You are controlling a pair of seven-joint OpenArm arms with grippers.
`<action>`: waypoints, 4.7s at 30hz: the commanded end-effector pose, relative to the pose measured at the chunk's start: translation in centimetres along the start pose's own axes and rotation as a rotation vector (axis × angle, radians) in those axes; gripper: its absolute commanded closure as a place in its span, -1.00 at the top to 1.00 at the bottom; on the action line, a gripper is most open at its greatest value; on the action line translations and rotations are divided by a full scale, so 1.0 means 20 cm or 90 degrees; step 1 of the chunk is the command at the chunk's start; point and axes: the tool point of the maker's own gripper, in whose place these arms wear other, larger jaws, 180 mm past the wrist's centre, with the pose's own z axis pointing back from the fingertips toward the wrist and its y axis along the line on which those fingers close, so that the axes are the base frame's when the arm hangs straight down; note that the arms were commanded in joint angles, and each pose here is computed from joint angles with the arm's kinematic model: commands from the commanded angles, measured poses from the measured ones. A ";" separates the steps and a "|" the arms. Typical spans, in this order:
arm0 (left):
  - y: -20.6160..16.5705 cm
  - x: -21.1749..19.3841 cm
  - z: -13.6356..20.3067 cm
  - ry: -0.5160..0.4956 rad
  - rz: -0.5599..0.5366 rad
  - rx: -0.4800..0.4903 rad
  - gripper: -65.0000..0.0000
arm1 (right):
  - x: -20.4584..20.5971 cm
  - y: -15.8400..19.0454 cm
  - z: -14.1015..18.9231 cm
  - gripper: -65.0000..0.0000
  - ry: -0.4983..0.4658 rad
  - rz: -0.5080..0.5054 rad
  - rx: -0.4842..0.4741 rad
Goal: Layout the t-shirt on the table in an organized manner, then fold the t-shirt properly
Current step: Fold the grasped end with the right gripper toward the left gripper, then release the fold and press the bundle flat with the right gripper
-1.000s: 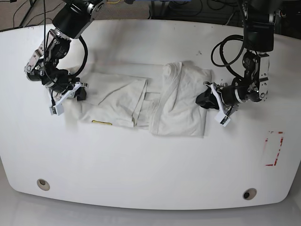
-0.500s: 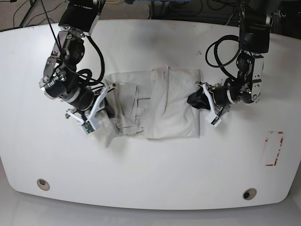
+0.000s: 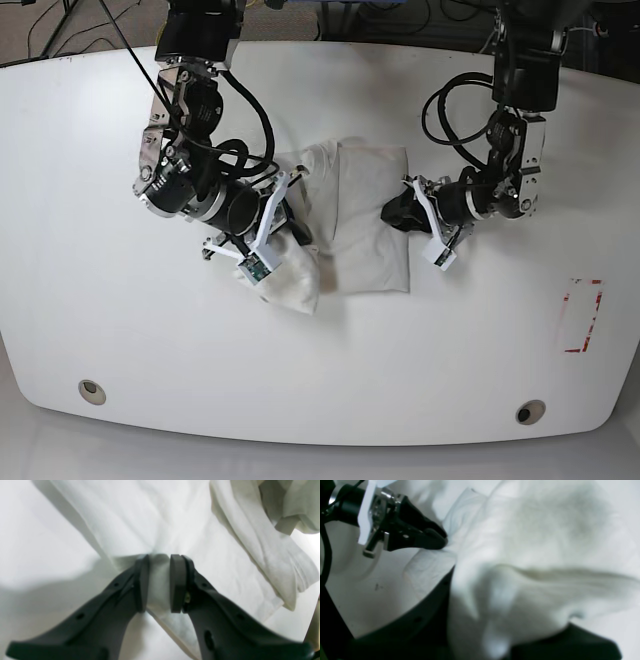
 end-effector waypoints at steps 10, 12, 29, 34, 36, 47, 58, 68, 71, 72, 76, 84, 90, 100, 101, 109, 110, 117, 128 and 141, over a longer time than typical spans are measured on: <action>0.03 -0.25 -0.01 0.145 -0.012 0.040 -0.59 | 0.14 0.13 -0.04 -0.95 -0.059 0.033 0.047; 0.03 -0.25 -0.01 0.145 -0.012 0.040 -0.59 | 0.15 0.13 -0.04 -0.82 -0.062 0.033 0.047; 0.03 -0.24 -0.01 0.142 -0.012 0.039 -0.59 | 0.17 0.14 -0.03 0.60 -0.074 0.037 0.050; 0.03 -0.22 -0.01 0.137 -0.015 0.036 -0.58 | 0.15 0.14 -0.03 0.56 -0.070 0.034 0.051; 0.03 -0.20 -0.01 0.133 -0.018 0.036 -0.58 | 0.13 0.15 -0.03 0.56 -0.066 0.032 0.052; -0.03 -0.07 -0.03 0.091 -0.041 0.025 -0.57 | -0.01 -0.01 0.02 0.56 0.004 0.062 -0.008; -0.13 -0.01 -0.05 0.071 -0.077 -0.010 -0.57 | -0.19 -0.20 0.02 0.56 0.041 -0.002 -0.063; -0.16 0.05 -0.05 0.043 -0.073 -0.028 -0.57 | -0.28 -0.19 -0.02 0.05 0.063 -0.030 -0.048; -0.19 0.10 -0.04 0.019 -0.069 -0.042 -0.57 | -0.27 -0.17 -0.03 -0.23 0.059 -0.035 -0.043; -0.20 0.12 -0.03 0.010 -0.069 -0.045 -0.56 | -0.27 -0.16 -0.03 -0.36 0.058 -0.038 -0.041; -0.21 0.17 0.00 -0.012 -0.070 -0.053 -0.44 | -0.24 -0.13 -0.01 -0.81 0.042 -0.030 -0.043; -0.22 0.33 0.10 -0.085 -0.079 -0.049 -0.03 | -0.15 -0.08 0.03 -0.98 0.011 -0.008 -0.051; -0.14 0.45 0.23 -0.152 -0.066 -0.017 0.11 | -0.13 0.03 0.00 -0.96 0.013 0.001 -0.024; 0.03 0.50 0.41 -0.192 -0.027 0.026 0.12 | -0.12 0.32 -0.11 -0.96 0.018 0.011 0.068; 0.04 0.50 0.42 -0.191 -0.028 0.029 0.12 | -0.12 0.35 -0.11 -0.96 0.018 0.011 0.077; 0.13 0.48 0.52 -0.184 -0.036 0.048 0.11 | -0.11 0.59 -0.16 -0.59 0.018 0.026 0.152; 0.14 0.47 0.53 -0.182 -0.037 0.052 0.11 | -0.11 0.60 -0.16 -0.48 0.018 0.027 0.154; 0.18 0.39 0.56 -0.156 -0.037 0.067 0.11 | -0.08 0.63 -0.17 0.30 0.009 0.027 0.163; 0.18 0.30 0.55 -0.137 -0.023 0.064 0.11 | -0.02 0.40 -0.13 0.33 -0.016 0.014 0.087; 0.13 0.29 0.56 -0.138 -0.041 0.063 0.11 | -0.04 0.22 -0.18 0.35 0.007 -0.003 0.060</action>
